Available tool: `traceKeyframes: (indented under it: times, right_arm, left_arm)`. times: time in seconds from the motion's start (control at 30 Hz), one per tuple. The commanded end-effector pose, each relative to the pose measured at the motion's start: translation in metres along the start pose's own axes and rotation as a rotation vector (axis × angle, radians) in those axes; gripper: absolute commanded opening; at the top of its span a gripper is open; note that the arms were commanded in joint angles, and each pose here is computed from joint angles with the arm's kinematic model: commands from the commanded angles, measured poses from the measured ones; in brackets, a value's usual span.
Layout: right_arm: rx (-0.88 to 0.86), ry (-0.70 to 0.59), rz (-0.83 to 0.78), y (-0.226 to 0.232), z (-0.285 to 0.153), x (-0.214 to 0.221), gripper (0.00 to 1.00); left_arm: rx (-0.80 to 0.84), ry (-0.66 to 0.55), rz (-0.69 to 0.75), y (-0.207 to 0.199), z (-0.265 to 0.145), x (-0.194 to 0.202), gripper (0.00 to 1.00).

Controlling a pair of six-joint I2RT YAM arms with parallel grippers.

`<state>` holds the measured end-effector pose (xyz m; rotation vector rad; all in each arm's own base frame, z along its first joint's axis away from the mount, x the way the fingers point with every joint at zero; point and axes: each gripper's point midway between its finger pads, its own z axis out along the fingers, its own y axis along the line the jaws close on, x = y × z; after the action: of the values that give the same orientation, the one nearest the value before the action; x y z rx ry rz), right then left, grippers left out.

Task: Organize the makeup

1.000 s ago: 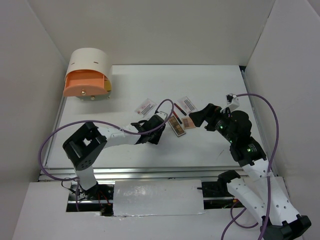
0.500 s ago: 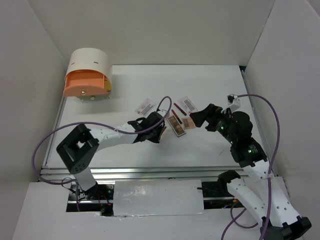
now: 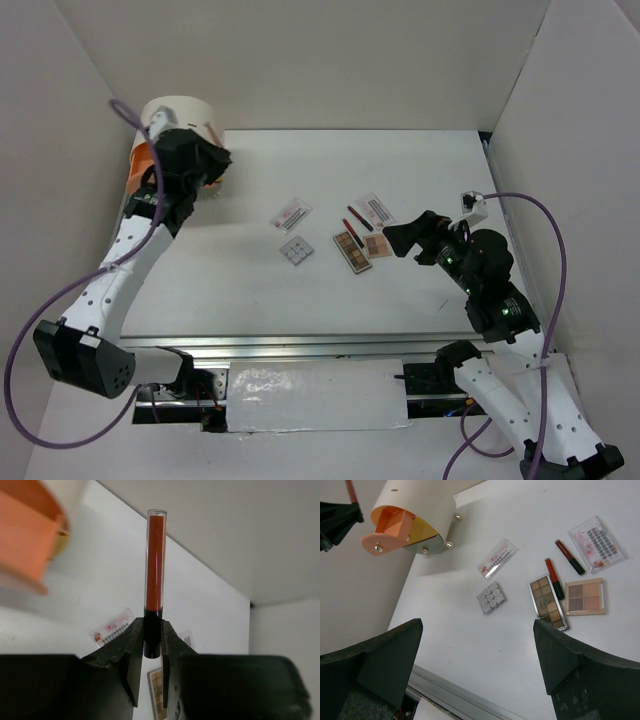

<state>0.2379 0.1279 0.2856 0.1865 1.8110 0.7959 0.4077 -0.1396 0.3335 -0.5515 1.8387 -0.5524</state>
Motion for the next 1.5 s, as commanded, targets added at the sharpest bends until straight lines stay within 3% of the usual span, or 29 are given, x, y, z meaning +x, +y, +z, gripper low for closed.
traceKeyframes:
  times: [0.0, 0.13, 0.27, 0.47, 0.63, 0.77, 0.9, 1.03, 1.1, 1.23, 1.3, 1.4, 1.47]
  right_arm:
    - [-0.043, -0.033, -0.008, 0.014, -0.001, -0.015, 1.0]
    - [-0.056, -0.033, -0.009, 0.015, -0.001, -0.013, 1.0]
    - [-0.062, -0.021, -0.009, 0.014, 0.001, -0.009, 1.0]
    - [-0.072, -0.006, -0.007, 0.014, 0.003, -0.004, 1.0]
    - [-0.077, -0.01, -0.006, 0.015, 0.001, -0.005, 1.0]
    - [-0.076, -0.005, -0.004, 0.014, 0.003, -0.003, 1.0]
    - [-0.072, 0.003, -0.003, 0.013, 0.004, -0.001, 1.0]
    - [-0.068, 0.005, -0.005, 0.012, 0.004, -0.001, 1.0]
    - [-0.067, 0.007, -0.003, 0.012, 0.006, 0.0, 1.0]
    - [-0.073, 0.009, -0.002, 0.013, 0.006, -0.001, 1.0]
    - [-0.067, 0.009, -0.002, 0.012, 0.007, 0.0, 1.0]
    - [-0.055, 0.004, -0.002, 0.009, 0.007, 0.0, 1.0]
    - [-0.045, 0.0, -0.002, 0.007, 0.009, -0.001, 1.0]
  left_arm:
    - [-0.087, -0.084, -0.325, 0.039, -0.01, -0.036, 0.04]
    - [-0.173, -0.19, -0.437, 0.082, -0.006, -0.079, 0.04]
    - [-0.187, -0.219, -0.485, 0.102, 0.005, -0.105, 0.03]
    - [-0.296, -0.215, -0.582, 0.144, 0.018, -0.093, 0.04]
    - [-0.245, -0.265, -0.559, 0.142, 0.028, -0.106, 0.13]
    - [-0.27, -0.226, -0.545, 0.142, 0.041, -0.108, 0.17]
    - [-0.28, -0.219, -0.567, 0.151, 0.051, -0.104, 0.28]
    - [-0.275, -0.205, -0.582, 0.155, 0.052, -0.098, 0.47]
    - [-0.269, -0.2, -0.584, 0.154, 0.05, -0.097, 0.63]
    - [-0.213, -0.229, -0.57, 0.142, 0.042, -0.107, 0.74]
    - [-0.162, -0.249, -0.542, 0.127, 0.035, -0.12, 0.73]
    - [-0.025, -0.26, -0.432, 0.083, 0.029, -0.14, 0.74]
    - [0.012, -0.203, -0.29, 0.054, 0.042, -0.127, 0.8]
